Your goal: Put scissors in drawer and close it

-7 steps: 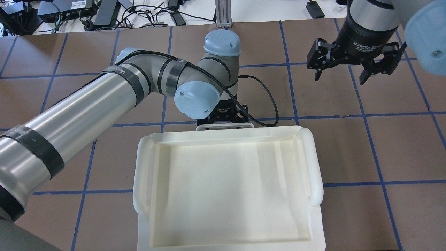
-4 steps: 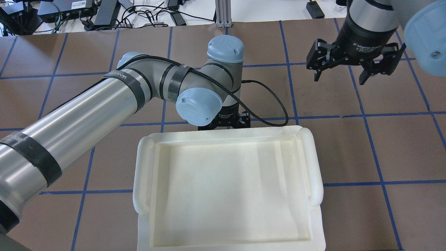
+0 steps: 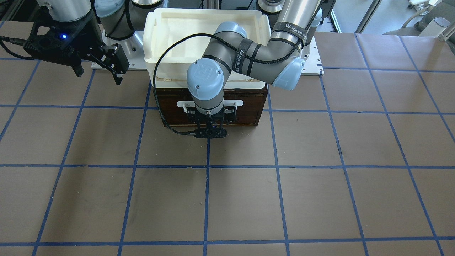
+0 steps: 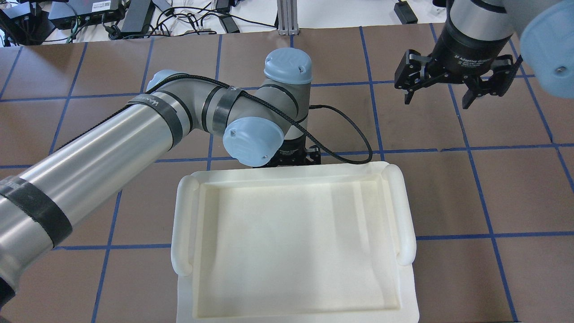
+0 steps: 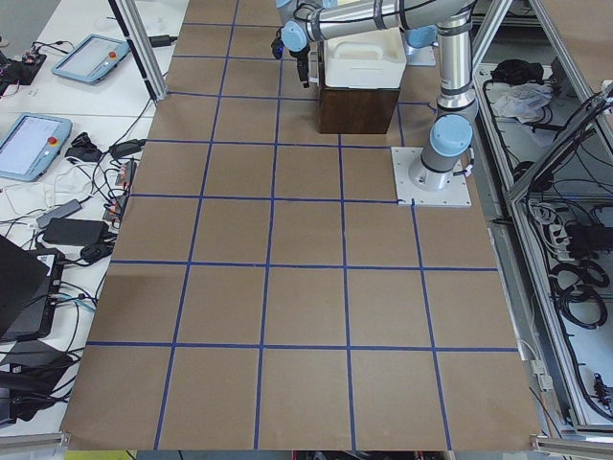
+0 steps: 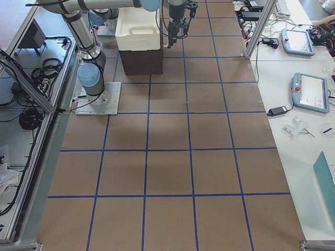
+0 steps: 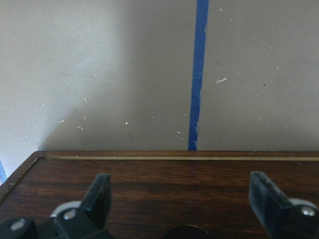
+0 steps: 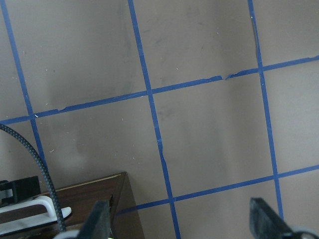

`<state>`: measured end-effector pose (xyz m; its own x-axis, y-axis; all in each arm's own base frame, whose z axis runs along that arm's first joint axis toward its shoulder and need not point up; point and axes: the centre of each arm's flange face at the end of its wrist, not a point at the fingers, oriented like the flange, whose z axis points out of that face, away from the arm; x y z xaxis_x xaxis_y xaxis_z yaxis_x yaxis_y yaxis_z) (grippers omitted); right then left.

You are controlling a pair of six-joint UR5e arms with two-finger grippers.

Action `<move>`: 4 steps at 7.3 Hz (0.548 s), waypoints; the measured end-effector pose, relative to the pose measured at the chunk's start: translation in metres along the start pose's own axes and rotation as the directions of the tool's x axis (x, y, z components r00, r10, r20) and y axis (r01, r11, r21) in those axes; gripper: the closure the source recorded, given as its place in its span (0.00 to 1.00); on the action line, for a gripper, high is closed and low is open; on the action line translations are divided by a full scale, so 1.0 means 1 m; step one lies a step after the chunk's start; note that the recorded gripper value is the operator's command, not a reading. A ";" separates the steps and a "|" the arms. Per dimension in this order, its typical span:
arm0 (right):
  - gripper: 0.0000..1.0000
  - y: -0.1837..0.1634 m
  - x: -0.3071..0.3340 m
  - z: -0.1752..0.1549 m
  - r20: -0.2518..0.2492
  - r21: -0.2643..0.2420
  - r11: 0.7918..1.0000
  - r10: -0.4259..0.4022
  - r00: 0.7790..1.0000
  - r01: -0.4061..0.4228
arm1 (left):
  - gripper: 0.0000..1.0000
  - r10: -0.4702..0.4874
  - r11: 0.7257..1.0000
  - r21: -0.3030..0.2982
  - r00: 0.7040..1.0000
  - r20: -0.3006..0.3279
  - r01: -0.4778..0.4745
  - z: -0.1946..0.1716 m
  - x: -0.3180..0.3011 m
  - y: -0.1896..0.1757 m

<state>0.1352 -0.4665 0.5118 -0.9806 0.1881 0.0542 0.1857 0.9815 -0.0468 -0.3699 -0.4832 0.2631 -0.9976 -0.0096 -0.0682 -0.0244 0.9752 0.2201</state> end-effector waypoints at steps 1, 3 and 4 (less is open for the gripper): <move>0.00 0.000 0.000 0.000 -0.002 0.000 1.000 -0.001 1.000 0.001 | 0.00 -0.006 1.000 0.011 1.000 -0.008 0.006 -0.005 -0.002 -0.006; 0.00 0.000 0.000 0.000 -0.002 0.000 1.000 -0.002 1.000 0.002 | 0.00 -0.025 0.998 0.058 0.999 -0.037 0.027 -0.035 -0.012 -0.024; 0.00 0.000 0.000 0.000 0.000 -0.001 1.000 -0.001 1.000 0.001 | 0.00 -0.033 0.995 0.091 0.998 -0.053 0.038 -0.056 -0.020 -0.027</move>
<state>0.1353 -0.4662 0.5119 -0.9808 0.1875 0.0542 0.1852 0.9816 -0.0459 -0.3528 -0.5222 0.3131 -0.9983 -0.0540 -0.0235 -0.0566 0.9901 0.1281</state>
